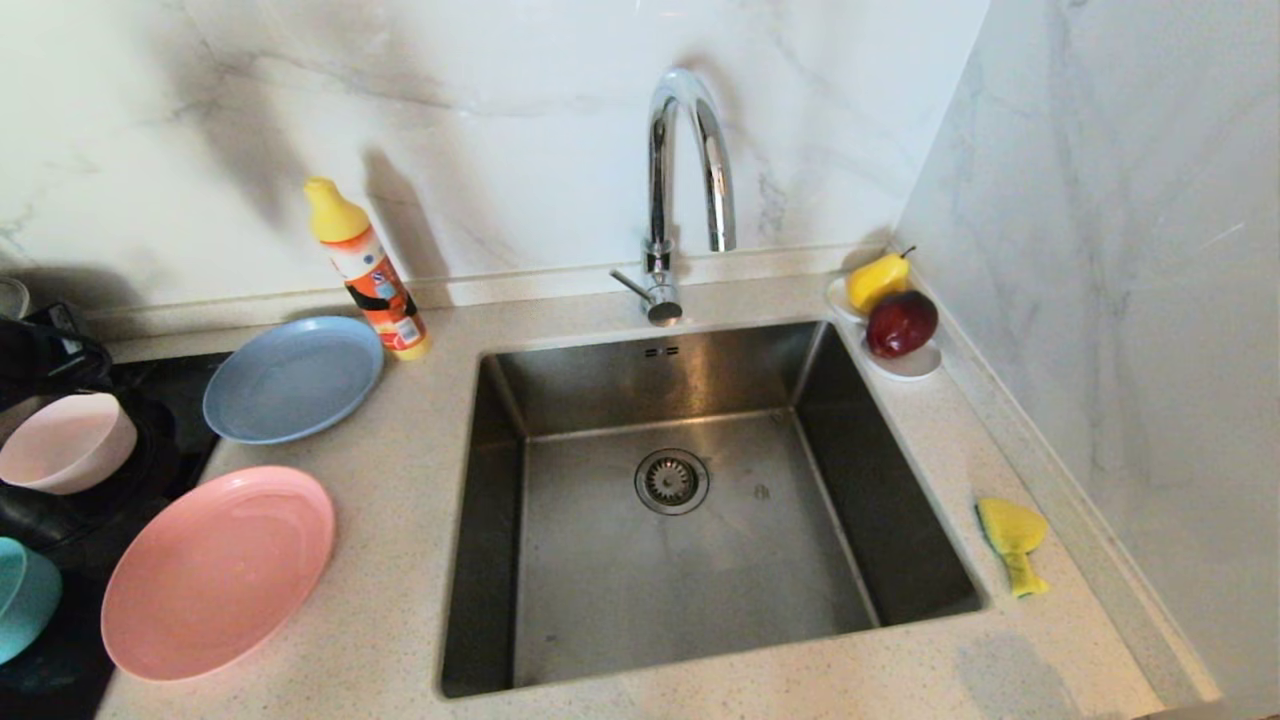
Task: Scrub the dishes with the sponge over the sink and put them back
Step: Place the plate on the plate
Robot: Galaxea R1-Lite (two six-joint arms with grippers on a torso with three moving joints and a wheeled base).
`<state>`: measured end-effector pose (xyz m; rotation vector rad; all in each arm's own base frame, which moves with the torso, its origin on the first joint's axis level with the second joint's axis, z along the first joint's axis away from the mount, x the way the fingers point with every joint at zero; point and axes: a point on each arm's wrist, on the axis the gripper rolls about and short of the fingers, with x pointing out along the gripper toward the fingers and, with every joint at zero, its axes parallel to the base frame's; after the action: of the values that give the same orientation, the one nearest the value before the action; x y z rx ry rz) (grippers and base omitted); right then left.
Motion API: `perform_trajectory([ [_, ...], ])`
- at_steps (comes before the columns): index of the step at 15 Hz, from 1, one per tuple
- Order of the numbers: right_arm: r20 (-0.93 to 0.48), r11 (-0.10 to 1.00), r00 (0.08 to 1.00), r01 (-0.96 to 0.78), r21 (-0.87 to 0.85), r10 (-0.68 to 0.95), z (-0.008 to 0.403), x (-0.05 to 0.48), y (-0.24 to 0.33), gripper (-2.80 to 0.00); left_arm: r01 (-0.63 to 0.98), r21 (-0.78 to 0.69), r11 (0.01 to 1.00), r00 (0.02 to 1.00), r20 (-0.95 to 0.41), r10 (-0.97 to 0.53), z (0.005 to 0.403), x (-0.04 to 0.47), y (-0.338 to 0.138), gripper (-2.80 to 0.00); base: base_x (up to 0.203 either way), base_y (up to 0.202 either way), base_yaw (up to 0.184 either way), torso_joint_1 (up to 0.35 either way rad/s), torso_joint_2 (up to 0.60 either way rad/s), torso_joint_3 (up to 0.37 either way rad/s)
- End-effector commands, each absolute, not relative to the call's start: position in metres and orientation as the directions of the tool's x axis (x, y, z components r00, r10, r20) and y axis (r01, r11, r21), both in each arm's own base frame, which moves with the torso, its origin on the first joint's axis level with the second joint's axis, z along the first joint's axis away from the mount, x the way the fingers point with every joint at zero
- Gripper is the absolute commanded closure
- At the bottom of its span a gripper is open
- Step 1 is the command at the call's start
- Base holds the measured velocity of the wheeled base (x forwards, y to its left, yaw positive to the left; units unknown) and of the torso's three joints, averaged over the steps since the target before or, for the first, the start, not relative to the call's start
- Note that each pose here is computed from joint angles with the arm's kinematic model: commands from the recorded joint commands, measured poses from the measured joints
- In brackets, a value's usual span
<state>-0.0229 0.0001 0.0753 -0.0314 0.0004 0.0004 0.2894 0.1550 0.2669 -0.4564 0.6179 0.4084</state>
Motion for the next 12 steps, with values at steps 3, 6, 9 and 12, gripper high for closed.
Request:
perform_trajectory([
  [3, -0.002, 0.999, 1.0, 0.0, -0.032, 0.0, 0.075, -0.023, 0.0, 0.0, -0.55, -0.311, 0.775, 0.669, -0.719, 0.186, 0.229, 0.309, 0.167, 0.0, 0.0, 0.0, 0.0, 0.0, 0.0, 0.0],
  [6, -0.002, 0.999, 1.0, 0.0, -0.032, 0.0, 0.075, -0.023, 0.0, 0.0, -0.58, -0.331, 0.744, 0.642, -0.748, 0.168, 0.218, 0.314, 0.17, -2.8, 0.0, 0.0, 0.0, 0.0, 0.0, 0.0],
  [9, -0.002, 0.999, 1.0, 0.0, -0.032, 0.0, 0.075, -0.023, 0.0, 0.0, -0.608, -0.35, 0.713, 0.619, -0.771, 0.15, 0.206, 0.322, 0.174, -2.8, 0.0, 0.0, 0.0, 0.0, 0.0, 0.0],
  [12, -0.002, 0.999, 1.0, 0.0, -0.032, 0.0, 0.075, -0.023, 0.0, 0.0, -0.597, -0.383, 0.705, 0.629, -0.769, 0.114, 0.203, 0.324, 0.174, -2.8, 0.0, 0.0, 0.0, 0.0, 0.0, 0.0],
])
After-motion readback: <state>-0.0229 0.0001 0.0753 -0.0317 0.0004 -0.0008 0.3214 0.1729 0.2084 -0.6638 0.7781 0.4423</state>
